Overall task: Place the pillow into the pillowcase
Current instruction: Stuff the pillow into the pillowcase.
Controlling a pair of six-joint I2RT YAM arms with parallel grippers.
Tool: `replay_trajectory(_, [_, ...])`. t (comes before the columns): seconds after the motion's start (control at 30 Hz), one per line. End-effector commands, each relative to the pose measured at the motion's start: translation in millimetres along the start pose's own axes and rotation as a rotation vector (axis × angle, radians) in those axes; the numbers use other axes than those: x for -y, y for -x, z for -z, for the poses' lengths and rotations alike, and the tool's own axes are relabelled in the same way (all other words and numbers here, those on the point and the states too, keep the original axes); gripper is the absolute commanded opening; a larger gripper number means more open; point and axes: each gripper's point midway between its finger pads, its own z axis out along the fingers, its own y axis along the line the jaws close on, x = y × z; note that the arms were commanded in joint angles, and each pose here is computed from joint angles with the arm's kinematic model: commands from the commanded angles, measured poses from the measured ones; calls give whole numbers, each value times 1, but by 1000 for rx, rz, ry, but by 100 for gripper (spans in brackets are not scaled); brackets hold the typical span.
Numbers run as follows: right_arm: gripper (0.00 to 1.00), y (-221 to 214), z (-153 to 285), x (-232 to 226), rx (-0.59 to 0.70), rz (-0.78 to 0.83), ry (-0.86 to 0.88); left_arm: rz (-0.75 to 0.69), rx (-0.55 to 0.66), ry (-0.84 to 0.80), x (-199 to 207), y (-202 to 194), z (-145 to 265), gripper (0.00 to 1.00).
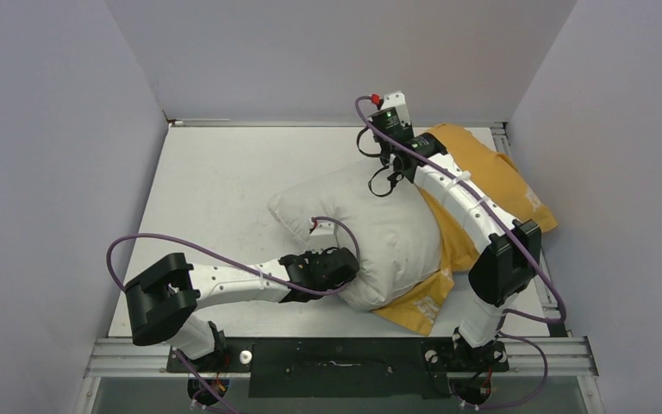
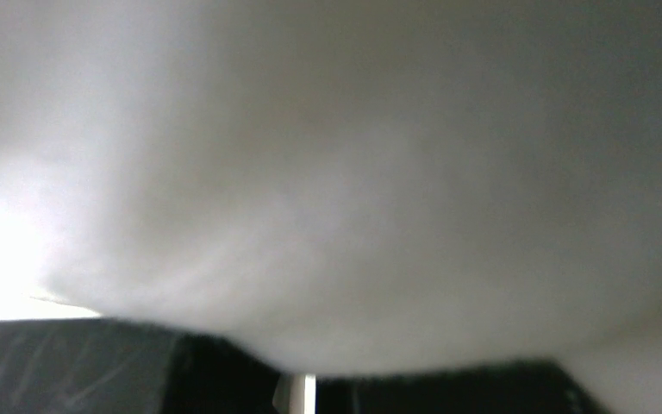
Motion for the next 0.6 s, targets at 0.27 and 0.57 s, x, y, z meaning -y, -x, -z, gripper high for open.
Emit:
replay_trajectory(0.27, [5,97,187,-72,361,-240,1031,-33,-11,-24,7,3,10,0])
replay_trajectory(0.57, [5,37,356,-139,319,-340,1819,-41,-14,-33,1,14,0,0])
